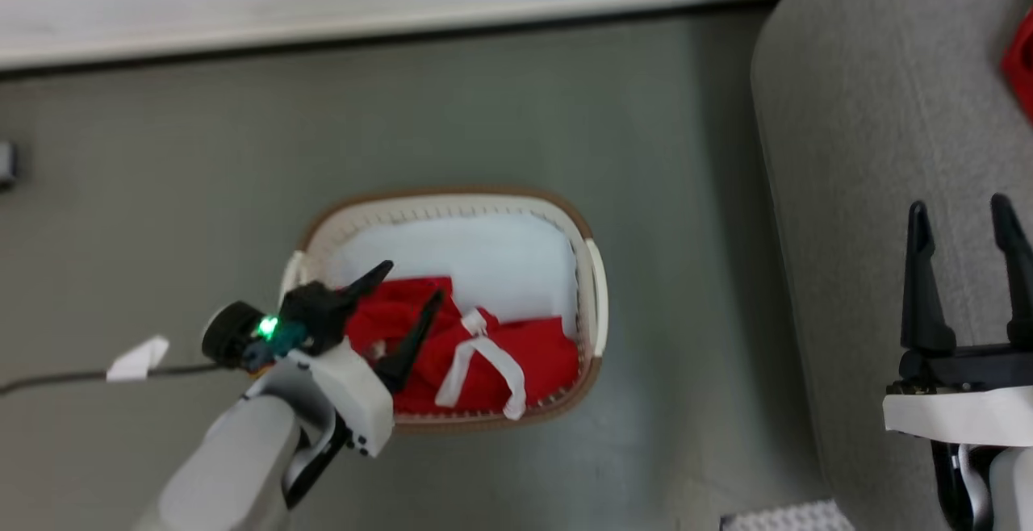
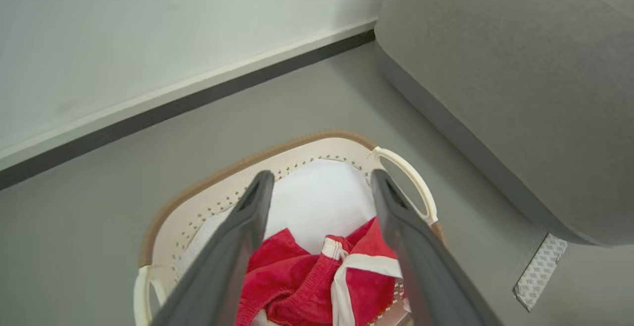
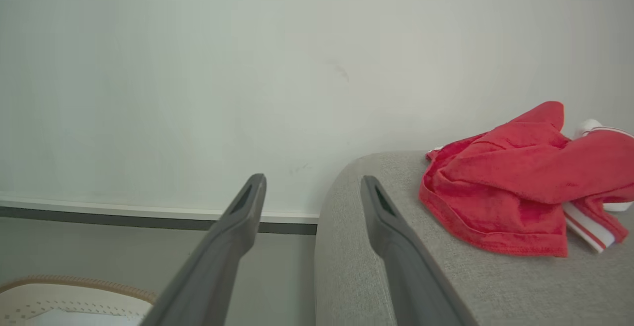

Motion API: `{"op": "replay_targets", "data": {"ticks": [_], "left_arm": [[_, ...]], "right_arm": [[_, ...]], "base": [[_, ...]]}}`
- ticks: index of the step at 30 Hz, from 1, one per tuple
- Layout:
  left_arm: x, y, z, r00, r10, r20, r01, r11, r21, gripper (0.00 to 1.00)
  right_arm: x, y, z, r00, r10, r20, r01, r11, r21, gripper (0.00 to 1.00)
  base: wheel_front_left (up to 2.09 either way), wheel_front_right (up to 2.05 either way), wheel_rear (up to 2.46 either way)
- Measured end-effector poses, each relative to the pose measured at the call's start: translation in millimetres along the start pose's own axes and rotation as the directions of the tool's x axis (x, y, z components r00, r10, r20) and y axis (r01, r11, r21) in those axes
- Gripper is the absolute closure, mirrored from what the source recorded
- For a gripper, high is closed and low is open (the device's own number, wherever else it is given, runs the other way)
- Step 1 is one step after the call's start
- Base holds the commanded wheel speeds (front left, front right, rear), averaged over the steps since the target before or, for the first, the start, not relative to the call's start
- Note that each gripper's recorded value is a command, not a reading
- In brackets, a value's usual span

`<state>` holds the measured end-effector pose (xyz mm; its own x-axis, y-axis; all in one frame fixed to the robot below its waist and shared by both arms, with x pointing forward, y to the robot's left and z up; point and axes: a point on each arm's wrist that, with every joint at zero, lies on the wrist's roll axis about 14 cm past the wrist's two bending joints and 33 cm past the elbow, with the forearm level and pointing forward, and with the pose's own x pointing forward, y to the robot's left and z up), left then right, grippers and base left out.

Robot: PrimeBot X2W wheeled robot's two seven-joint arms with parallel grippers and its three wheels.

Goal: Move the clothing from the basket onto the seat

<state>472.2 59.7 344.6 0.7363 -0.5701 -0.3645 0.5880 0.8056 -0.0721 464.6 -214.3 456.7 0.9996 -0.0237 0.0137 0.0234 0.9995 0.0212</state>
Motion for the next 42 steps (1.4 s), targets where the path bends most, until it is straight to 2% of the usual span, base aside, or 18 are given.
{"op": "replay_targets", "data": {"ticks": [6,12,23,32,42], "left_arm": [[40.4,-20.2,-77.1,0.971,-0.128,-0.203,0.103,0.986,-0.13,0.0],[59.1,-57.8,-119.3,0.932,-0.25,-0.264,0.157,0.931,-0.33,0.0],[62.5,-81.1,-164.6,0.855,-0.375,-0.358,0.199,0.875,-0.442,0.0],[67.5,-77.2,-194.8,0.822,-0.401,-0.405,0.228,0.883,-0.411,0.0],[88.8,-39.5,-200.3,0.867,-0.302,-0.395,0.212,0.943,-0.256,0.0]], "right_arm": [[1.4,-23.4,-47.5,0.993,-0.061,-0.104,0.059,0.998,-0.027,0.0],[-4.4,-40.8,-80.4,0.977,-0.106,-0.184,0.096,0.993,-0.063,0.0],[-8.6,-49.3,-108.9,0.96,-0.125,-0.25,0.104,0.99,-0.096,0.0],[-10.9,-52.2,-130.3,0.947,-0.13,-0.294,0.098,0.988,-0.122,0.0],[-8.0,-47.1,-142.1,0.944,-0.113,-0.309,0.077,0.989,-0.128,0.0]], "base": [[0.0,0.0,0.0],[0.0,0.0,0.0],[0.0,0.0,0.0],[0.0,0.0,0.0],[0.0,0.0,0.0]]}}
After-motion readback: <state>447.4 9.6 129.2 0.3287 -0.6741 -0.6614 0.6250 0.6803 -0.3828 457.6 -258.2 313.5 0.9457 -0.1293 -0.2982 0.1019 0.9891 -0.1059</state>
